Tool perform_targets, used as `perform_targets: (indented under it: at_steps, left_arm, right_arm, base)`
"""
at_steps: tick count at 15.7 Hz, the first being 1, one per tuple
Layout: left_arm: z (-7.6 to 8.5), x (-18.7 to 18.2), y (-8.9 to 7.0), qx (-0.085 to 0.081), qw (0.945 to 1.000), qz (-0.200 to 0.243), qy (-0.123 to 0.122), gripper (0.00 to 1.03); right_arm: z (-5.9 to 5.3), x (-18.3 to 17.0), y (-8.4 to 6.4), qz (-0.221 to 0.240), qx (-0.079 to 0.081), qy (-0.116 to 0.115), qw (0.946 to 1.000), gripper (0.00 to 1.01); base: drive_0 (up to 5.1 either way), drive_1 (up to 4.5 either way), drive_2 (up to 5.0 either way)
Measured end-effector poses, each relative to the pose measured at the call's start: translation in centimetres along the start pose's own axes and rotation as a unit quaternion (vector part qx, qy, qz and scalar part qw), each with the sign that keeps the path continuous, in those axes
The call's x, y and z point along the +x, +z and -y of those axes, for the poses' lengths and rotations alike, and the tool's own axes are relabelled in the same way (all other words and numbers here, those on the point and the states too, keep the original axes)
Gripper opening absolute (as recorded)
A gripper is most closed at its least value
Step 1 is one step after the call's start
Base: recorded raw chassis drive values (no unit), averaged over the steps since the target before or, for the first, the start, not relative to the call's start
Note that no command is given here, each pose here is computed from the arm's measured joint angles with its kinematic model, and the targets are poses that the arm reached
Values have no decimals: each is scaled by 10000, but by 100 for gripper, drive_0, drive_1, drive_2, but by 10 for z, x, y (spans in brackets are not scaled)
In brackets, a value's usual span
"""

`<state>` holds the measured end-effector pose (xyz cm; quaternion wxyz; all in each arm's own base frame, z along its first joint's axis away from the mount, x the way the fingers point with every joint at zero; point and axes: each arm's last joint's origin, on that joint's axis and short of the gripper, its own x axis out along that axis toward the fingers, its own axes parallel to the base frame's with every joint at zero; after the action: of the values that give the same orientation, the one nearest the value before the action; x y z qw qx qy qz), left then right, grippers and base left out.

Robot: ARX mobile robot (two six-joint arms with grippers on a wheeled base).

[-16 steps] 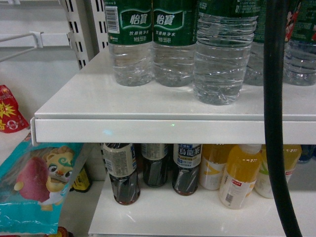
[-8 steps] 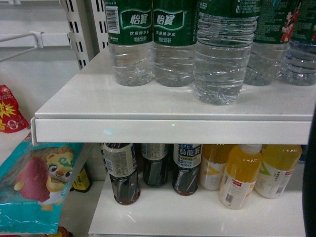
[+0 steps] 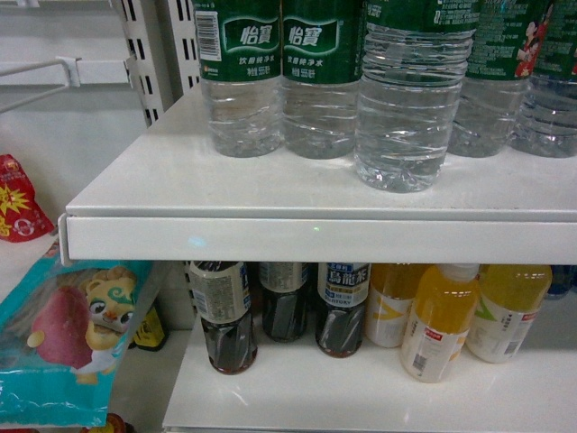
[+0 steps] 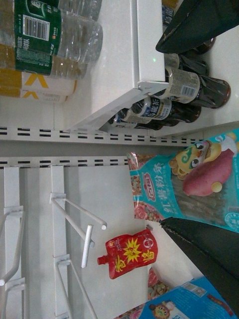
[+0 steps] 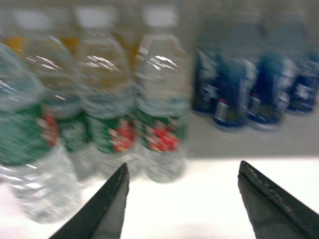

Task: Move water from second to third shelf

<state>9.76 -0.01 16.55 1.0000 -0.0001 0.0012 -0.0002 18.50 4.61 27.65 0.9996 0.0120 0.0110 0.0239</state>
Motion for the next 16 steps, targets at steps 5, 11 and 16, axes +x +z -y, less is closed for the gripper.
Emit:
perform_targets:
  at_steps: [5, 11, 16]
  left_arm:
    - [0, 0, 0, 0, 10000, 2, 0, 98]
    - [0, 0, 0, 0, 10000, 2, 0, 98]
    - [0, 0, 0, 0, 10000, 0, 0, 98]
  right_arm:
    - [45, -59, -56, 159, -109, -238, 9995, 2]
    - [45, -66, -76, 136, -108, -238, 9996, 2]
    - [45, -69, -87, 92, -107, -239, 9996, 2]
  base:
    - [0, 0, 0]
    - [0, 0, 0]
    - [0, 0, 0]
